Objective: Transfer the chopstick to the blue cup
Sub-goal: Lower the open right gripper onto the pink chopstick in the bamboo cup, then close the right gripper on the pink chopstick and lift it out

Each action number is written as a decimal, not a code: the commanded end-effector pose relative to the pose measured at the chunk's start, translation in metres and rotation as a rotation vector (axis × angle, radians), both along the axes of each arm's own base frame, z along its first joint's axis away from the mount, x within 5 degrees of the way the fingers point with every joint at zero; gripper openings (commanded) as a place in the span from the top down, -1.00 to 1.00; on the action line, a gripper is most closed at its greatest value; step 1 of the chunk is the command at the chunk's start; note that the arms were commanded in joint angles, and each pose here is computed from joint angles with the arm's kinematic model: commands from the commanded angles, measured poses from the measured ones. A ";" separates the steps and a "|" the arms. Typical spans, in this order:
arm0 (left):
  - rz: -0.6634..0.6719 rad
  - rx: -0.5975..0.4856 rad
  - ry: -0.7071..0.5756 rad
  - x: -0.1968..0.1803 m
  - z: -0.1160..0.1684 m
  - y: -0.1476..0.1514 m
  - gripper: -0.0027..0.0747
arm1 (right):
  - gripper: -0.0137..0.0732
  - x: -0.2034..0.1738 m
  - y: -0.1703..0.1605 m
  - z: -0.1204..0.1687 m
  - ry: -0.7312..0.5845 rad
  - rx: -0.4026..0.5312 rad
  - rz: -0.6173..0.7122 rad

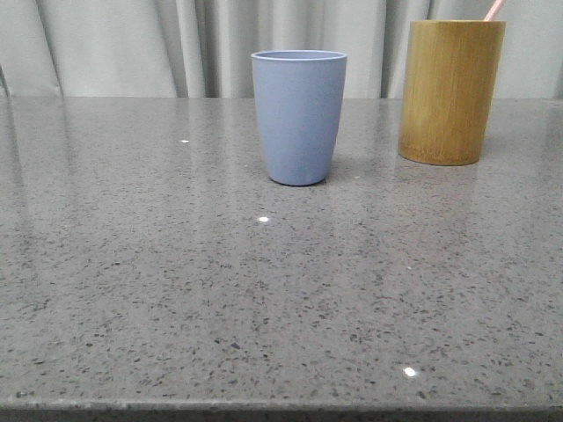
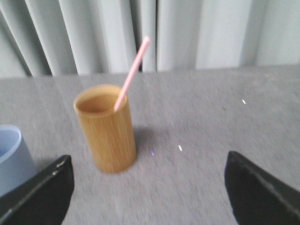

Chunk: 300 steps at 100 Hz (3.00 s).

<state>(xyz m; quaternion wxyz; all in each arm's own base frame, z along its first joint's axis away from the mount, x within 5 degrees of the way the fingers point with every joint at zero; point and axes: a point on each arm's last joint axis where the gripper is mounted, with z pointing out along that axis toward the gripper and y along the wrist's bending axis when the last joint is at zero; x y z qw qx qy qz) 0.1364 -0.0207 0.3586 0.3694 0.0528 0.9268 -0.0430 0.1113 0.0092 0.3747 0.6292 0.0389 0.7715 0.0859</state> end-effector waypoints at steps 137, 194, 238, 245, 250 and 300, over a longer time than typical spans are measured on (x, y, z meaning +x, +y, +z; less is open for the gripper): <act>0.008 -0.041 -0.079 0.004 0.011 -0.002 -0.26 | -0.64 0.230 0.027 -0.021 -0.175 0.374 -0.055; 0.008 -0.041 -0.079 0.004 0.011 -0.002 -0.26 | 0.48 0.230 0.027 -0.021 -0.175 0.374 -0.055; 0.008 -0.041 -0.079 0.004 0.011 -0.002 -0.26 | 0.83 0.227 0.026 -0.017 -0.187 0.376 -0.053; 0.008 -0.041 -0.079 0.004 0.011 -0.002 -0.26 | 0.83 0.224 0.026 -0.012 -0.201 0.378 -0.050; 0.008 -0.041 -0.079 0.004 0.011 -0.002 -0.26 | 0.83 0.221 0.026 -0.009 -0.212 0.380 -0.048; 0.008 -0.041 -0.079 0.004 0.011 -0.002 -0.26 | 0.83 0.157 0.018 0.062 -0.454 0.409 -0.008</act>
